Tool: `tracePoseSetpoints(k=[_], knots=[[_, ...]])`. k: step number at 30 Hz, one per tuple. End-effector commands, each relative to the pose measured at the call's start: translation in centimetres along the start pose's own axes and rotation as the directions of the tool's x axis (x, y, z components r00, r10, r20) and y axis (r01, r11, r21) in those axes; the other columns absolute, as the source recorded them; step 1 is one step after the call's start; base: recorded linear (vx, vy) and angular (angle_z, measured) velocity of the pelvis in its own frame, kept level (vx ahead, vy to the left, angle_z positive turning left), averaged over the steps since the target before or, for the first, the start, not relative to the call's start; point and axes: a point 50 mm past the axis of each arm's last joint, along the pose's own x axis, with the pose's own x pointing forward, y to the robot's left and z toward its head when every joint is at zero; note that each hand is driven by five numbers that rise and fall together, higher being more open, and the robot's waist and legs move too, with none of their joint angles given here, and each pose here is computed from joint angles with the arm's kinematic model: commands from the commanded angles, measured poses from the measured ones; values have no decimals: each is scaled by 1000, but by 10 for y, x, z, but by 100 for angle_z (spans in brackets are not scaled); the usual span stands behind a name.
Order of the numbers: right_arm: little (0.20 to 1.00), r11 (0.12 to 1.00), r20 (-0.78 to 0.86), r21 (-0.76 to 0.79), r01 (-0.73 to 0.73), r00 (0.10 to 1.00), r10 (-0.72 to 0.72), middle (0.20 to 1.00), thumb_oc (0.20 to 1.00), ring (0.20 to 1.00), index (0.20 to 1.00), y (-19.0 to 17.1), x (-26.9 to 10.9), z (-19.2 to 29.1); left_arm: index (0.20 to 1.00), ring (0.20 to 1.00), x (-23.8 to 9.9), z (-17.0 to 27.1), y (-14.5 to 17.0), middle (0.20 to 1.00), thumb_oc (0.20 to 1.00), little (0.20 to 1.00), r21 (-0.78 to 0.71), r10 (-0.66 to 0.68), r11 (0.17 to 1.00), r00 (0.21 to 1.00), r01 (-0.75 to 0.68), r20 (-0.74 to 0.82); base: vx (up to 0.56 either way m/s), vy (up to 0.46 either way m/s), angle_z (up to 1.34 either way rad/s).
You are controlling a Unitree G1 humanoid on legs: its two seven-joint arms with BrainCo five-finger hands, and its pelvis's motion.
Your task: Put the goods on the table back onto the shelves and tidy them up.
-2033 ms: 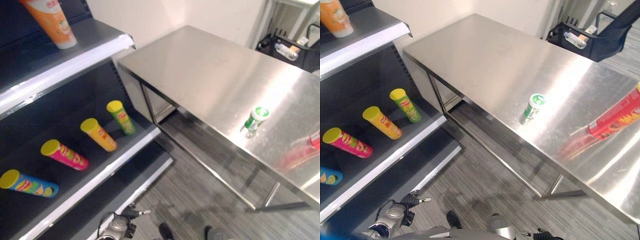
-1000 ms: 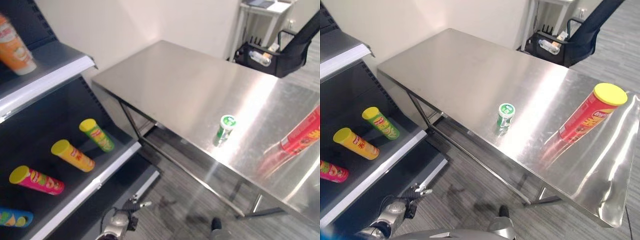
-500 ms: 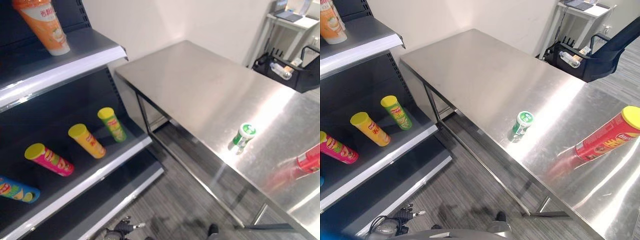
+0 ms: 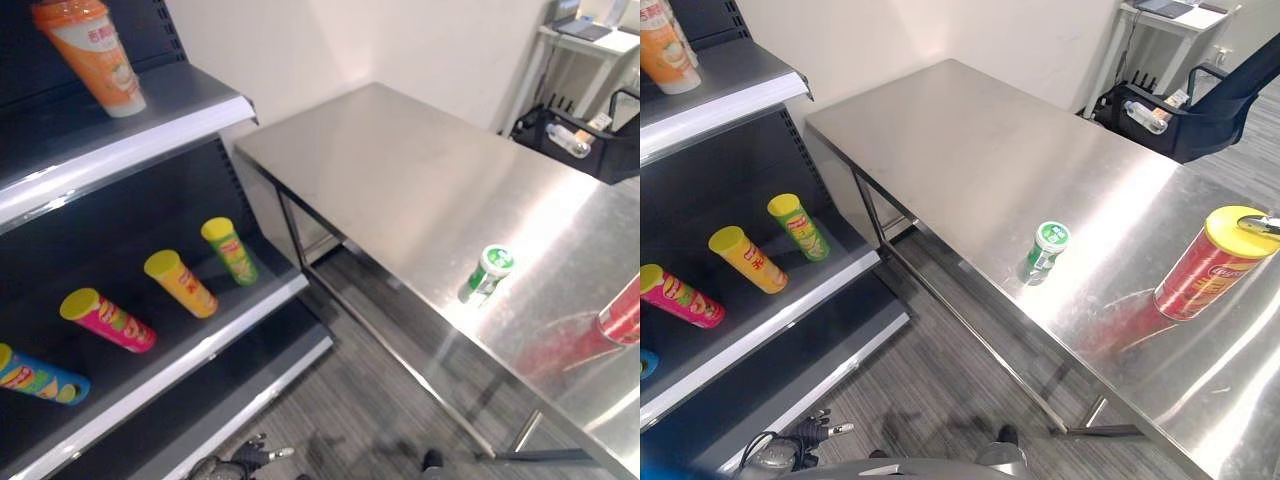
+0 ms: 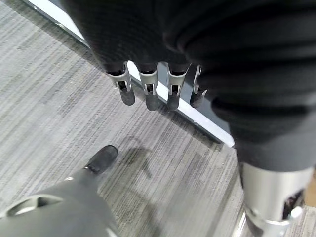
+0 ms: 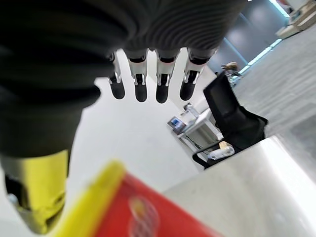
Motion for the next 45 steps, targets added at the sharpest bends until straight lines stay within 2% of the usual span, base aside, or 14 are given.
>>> tracePoseSetpoints(k=[1, 4, 10, 26, 45], knots=[[1000, 982, 113, -66, 178, 979, -170, 1000, 1000, 1000, 1000, -27, 5, 23, 1000, 1000, 3, 17, 12, 1000, 1000, 1000, 15, 40, 999, 998, -41, 47, 0, 0, 0], [1000, 968, 93, -95, 234, 970, -225, 1000, 1000, 1000, 1000, -33, 1, 17, 1000, 1000, 4, 18, 12, 1000, 1000, 1000, 15, 50, 999, 998, -51, 48, 0, 0, 0], [1000, 961, 78, -106, 254, 966, -246, 1000, 1000, 1000, 1000, -33, -2, 13, 1000, 1000, 4, 21, 14, 1000, 1000, 1000, 8, 55, 998, 996, -56, 65, 0, 0, 0], [1000, 994, 169, 17, 107, 980, -108, 1000, 1000, 1000, 1000, -3, 7, 30, 1000, 1000, 4, 25, 8, 1000, 1000, 1000, 23, 29, 999, 996, -31, 82, -2, 1, -2], [1000, 998, 163, 54, -16, 987, 7, 1000, 1000, 1000, 1000, 16, 6, 30, 1000, 1000, 4, 21, 7, 1000, 1000, 1000, 16, 16, 1000, 997, -17, 72, 0, 0, 0]])
